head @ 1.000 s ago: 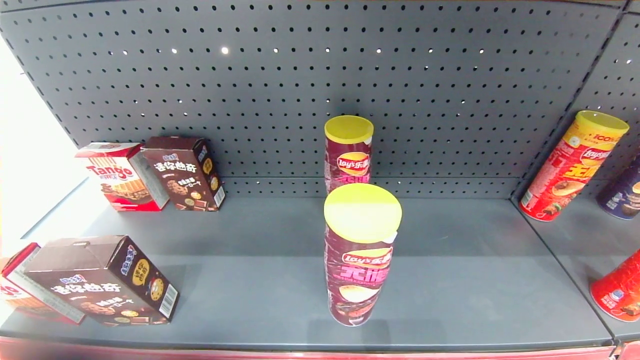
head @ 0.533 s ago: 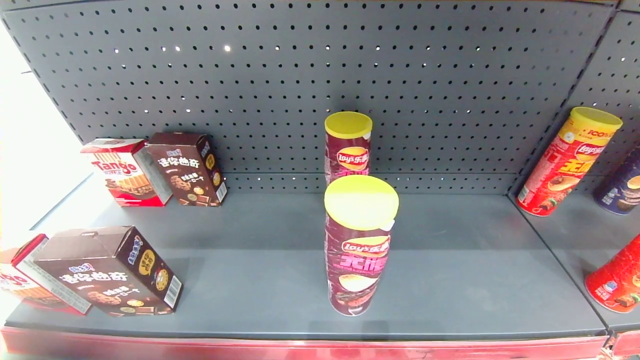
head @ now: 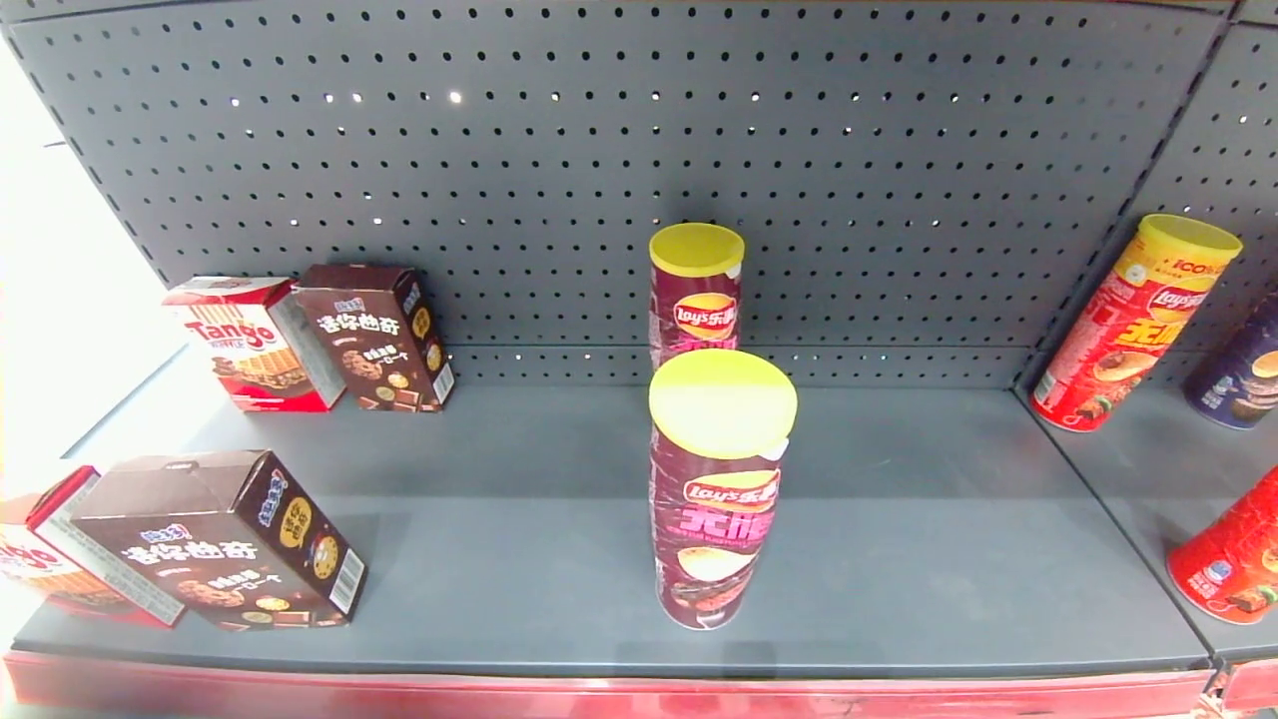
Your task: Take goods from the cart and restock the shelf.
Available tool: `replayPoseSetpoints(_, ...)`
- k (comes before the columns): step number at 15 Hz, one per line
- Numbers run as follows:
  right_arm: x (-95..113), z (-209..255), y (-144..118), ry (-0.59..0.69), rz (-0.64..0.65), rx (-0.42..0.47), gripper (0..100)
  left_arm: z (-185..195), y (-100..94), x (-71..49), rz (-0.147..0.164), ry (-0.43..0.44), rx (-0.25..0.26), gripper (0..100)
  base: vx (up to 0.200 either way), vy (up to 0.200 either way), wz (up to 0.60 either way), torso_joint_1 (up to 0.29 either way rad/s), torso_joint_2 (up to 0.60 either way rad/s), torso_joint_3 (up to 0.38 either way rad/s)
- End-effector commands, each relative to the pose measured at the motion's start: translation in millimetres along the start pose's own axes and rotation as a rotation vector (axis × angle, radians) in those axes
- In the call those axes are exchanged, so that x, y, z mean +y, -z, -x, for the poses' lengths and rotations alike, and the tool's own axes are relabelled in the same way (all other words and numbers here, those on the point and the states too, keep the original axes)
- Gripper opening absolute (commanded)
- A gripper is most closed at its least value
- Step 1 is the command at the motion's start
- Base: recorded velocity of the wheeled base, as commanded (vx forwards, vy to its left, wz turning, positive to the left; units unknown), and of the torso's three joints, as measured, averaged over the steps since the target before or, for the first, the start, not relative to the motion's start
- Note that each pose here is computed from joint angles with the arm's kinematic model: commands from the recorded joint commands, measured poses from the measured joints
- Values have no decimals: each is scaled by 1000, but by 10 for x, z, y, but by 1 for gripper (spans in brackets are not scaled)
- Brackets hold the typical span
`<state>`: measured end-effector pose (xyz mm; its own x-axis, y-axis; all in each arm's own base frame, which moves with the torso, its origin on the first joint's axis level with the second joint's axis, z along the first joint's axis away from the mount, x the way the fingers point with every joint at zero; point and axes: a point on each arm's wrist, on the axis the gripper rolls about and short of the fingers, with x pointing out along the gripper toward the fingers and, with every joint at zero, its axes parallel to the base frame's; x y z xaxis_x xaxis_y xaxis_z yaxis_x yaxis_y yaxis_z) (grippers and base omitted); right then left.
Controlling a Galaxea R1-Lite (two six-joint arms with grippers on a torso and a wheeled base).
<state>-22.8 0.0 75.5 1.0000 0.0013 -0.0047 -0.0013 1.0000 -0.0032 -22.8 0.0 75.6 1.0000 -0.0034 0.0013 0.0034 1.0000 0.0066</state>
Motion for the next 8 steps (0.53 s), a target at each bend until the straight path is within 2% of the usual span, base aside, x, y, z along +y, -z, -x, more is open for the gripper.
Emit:
replayPoseSetpoints(1, 0, 0, 0, 0, 0, 0, 100, -1, -1, 0, 0, 0, 1, 100, 0, 0, 0, 0, 0, 0)
replayPoseSetpoints(8, 0, 0, 0, 0, -3, 0, 100, -1, -1, 0, -1, 0, 1, 100, 0, 0, 0, 0, 0, 0)
